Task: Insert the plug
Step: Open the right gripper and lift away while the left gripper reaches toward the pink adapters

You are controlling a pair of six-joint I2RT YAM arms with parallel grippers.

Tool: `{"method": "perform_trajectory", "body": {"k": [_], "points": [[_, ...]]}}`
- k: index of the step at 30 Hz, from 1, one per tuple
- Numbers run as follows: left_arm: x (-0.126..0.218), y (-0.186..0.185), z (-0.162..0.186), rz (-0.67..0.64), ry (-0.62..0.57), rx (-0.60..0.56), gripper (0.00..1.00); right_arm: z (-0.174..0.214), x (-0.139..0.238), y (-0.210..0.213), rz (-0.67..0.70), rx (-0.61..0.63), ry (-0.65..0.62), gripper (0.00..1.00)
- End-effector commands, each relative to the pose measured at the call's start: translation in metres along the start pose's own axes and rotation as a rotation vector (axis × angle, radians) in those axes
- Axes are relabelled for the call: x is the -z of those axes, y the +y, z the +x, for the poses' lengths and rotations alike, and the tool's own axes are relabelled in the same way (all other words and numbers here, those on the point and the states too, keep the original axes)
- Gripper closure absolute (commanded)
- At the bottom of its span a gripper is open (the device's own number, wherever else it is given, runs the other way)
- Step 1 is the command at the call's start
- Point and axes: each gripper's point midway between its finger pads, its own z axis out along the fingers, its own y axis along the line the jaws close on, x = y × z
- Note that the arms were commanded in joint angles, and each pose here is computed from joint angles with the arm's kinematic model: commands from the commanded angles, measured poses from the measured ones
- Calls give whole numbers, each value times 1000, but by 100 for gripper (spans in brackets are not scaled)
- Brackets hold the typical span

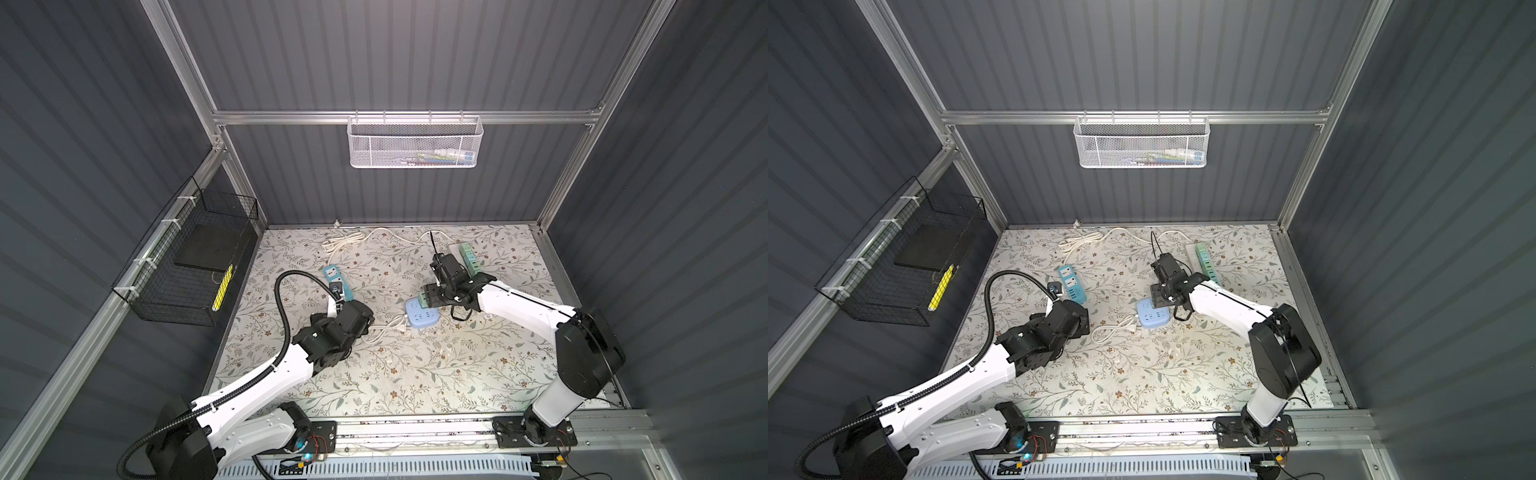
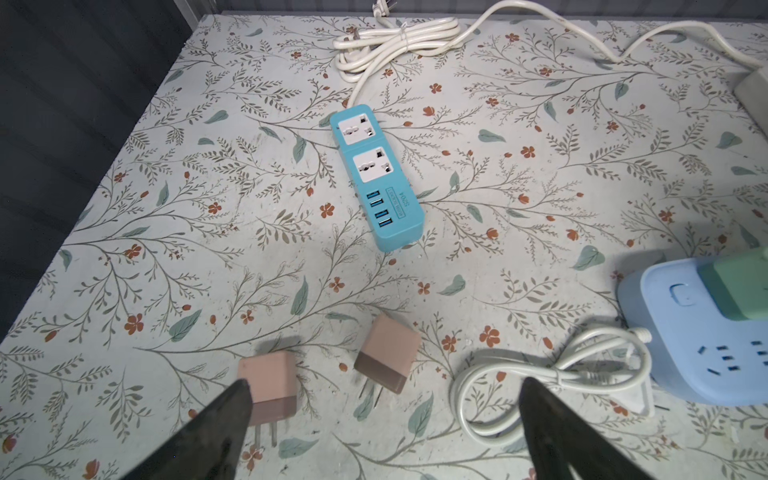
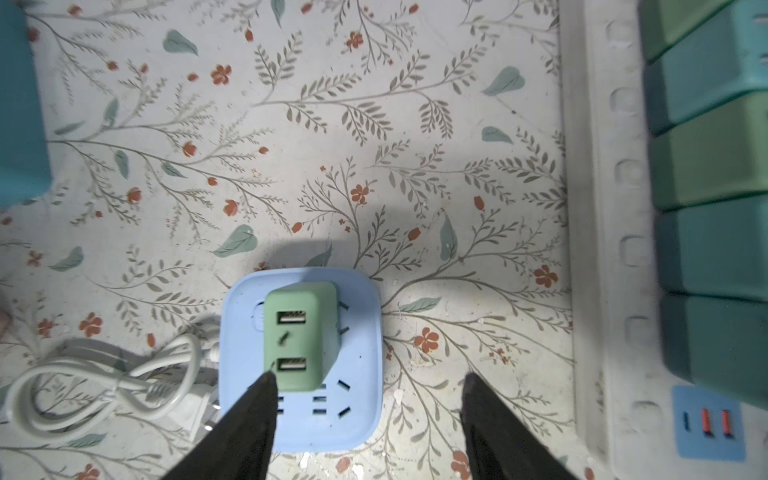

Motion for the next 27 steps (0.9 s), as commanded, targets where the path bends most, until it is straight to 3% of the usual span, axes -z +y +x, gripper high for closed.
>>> {"method": "perform_trajectory", "body": {"k": [1,5,7,8,11,17,21,27], "points": [[-3,0,-7,-22,16,-7,0,-15,29,2,-37,-7,-58,27],[-17,5,-11,-52,57,8,0,-7,42,-13,2,-30,-89,20],[-26,8,-10,-50,89,22,0,-2,47,-24,41,-49,-110,2],[-32,9,-6,-38,117,29,0,0,50,-30,61,-55,-127,1],[-45,12,3,-14,194,47,0,0,58,-47,105,-109,-188,1],[-66,8,25,43,349,14,0,9,65,-32,-60,-85,-173,2],[-80,0,36,37,450,-56,0,16,70,-30,-93,-90,-194,5],[-97,2,41,-20,471,-96,2,19,73,-27,-135,-90,-240,5]]}}
